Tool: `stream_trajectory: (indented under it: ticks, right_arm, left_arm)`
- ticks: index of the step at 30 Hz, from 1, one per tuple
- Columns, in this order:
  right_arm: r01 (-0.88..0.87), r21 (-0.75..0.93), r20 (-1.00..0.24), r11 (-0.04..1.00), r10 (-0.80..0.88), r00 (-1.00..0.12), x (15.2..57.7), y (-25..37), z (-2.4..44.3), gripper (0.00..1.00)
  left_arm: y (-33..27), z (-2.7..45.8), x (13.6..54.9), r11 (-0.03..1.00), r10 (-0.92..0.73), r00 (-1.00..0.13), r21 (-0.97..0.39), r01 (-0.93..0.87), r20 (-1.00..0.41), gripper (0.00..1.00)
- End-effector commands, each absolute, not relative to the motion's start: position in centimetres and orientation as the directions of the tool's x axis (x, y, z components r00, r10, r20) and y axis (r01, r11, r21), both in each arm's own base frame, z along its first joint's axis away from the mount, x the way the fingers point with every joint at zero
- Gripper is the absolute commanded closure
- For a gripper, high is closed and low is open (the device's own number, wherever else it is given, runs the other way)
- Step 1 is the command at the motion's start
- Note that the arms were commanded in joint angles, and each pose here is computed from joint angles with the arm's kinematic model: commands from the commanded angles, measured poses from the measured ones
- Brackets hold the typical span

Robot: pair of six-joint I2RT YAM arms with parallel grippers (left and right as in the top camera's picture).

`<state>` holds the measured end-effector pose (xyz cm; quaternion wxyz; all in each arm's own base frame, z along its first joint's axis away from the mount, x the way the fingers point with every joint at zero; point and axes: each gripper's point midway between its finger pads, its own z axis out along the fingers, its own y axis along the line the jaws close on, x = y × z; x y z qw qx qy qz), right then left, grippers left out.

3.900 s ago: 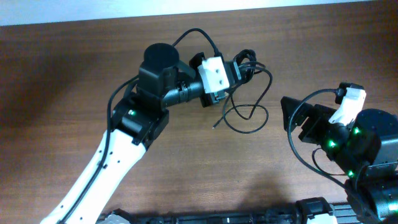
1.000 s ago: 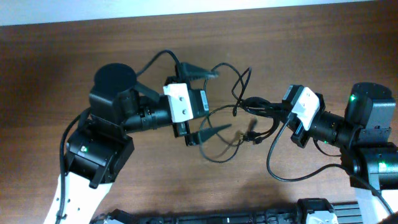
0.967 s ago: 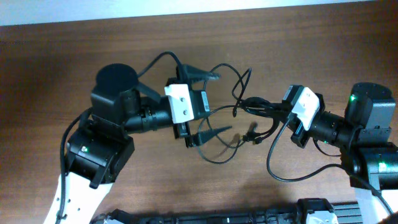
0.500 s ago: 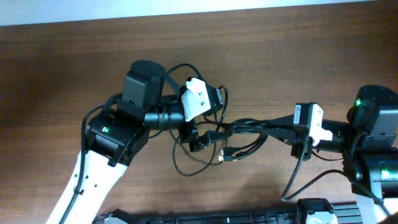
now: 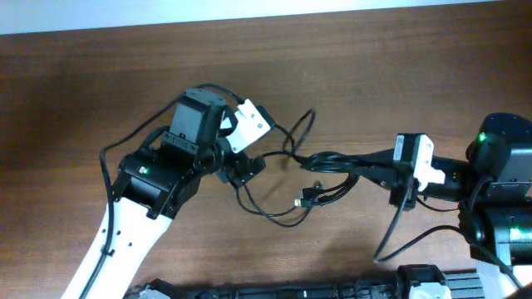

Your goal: Untangle cables

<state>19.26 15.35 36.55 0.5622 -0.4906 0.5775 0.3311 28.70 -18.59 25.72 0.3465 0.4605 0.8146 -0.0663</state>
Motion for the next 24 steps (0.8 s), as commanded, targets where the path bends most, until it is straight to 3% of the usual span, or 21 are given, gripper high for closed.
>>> stream_trajectory:
  ticks: [1,6,9,16,19,24]
  right_arm:
    - [-0.929,-0.147,-0.977,0.341,-0.199,0.081,19.6,15.1,36.9,0.96]
    - [-0.914,-0.145,-0.973,0.378,-0.222,0.063,20.2,14.7,36.5,0.96]
    - [-0.915,-0.142,-0.973,0.378,-0.221,0.059,20.2,14.8,36.4,0.96]
    - [-0.898,-0.139,-0.968,0.418,-0.248,0.034,20.8,14.3,35.9,0.96]
    - [-0.87,-0.14,-0.959,0.474,-0.284,0.0,21.7,13.6,35.1,0.96]
    - [-0.866,-0.158,-0.958,0.475,-0.285,0.019,21.9,13.6,35.4,0.96]
  left_arm:
    - [-15.6,26.2,30.6,0.641,0.725,-0.392,0.346,0.685,-0.566,0.01]
    - [-16.0,27.5,31.5,0.697,0.664,-0.398,0.33,0.637,-0.634,0.01]
    - [-17.4,29.7,31.7,0.714,0.598,-0.341,0.29,0.637,-0.725,0.01]
    - [-23.4,35.6,28.4,0.524,0.428,-0.091,0.165,0.836,-0.899,0.01]
    - [-24.1,37.2,27.1,0.482,0.37,-0.058,0.138,0.865,-0.927,0.01]
    - [-25.8,39.4,24.0,0.347,0.241,-0.095,-0.005,0.938,-0.966,0.01]
